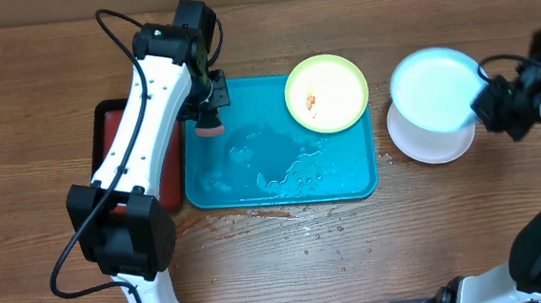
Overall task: Clean dirty plates on tray and stack at the side
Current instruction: 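Lift the light-blue plate by its rim with the right gripper and carry right, then lower the light-blue plate onto the white plate and open the right gripper, then grip the yellow plate rim with the right gripper and drag it to tray center, then bring the sponge with the left gripper onto the yellow plate, then scrub the yellow plate with the sponge while the right gripper holds its rim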
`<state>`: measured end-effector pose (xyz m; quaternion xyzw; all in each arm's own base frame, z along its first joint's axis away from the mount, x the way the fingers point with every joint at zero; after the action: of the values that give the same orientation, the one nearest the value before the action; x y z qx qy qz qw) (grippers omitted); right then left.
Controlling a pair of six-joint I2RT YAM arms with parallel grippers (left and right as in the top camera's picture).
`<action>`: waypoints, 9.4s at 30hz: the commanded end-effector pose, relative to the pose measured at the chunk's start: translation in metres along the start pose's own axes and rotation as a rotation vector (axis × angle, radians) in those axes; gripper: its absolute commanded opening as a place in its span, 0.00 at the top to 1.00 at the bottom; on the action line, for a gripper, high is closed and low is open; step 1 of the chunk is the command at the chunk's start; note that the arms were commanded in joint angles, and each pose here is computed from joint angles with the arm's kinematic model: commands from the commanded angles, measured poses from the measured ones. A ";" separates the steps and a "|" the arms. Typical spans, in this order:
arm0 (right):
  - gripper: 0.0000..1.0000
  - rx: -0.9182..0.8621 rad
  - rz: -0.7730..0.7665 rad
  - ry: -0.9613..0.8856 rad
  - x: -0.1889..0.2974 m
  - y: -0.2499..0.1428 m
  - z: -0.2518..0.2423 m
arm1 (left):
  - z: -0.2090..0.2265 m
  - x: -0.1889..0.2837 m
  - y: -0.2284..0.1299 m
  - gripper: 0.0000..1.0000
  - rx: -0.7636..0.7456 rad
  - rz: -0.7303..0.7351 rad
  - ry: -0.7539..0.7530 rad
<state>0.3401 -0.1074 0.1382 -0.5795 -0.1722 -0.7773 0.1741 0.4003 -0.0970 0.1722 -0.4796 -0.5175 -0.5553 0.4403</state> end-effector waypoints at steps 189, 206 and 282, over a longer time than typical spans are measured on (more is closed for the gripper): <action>0.96 0.661 0.261 0.044 -0.148 -0.277 0.119 | -0.072 -0.096 -0.010 0.96 0.032 0.081 0.217; 0.96 0.664 0.267 0.053 -0.148 -0.278 0.121 | -0.075 -0.068 -0.025 0.96 -0.024 -0.168 -0.106; 0.96 0.666 0.280 0.055 -0.147 -0.280 0.120 | -0.077 -0.128 -0.033 0.96 0.016 -0.311 0.049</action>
<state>0.3603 0.2119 0.0257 -0.4677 -0.3261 -0.6800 0.4609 0.3897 -0.1696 0.0513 -0.3594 -0.5851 -0.6350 0.3538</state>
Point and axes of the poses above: each gripper's point midway between its finger pads, its own x axis back along the fingers, its own z axis along the line the jaws close on, y = z × x, the point moved 2 cm from there along x, back along the fingers, and after that the axes turned 14 degrees about -x, right-handed, at the moved point
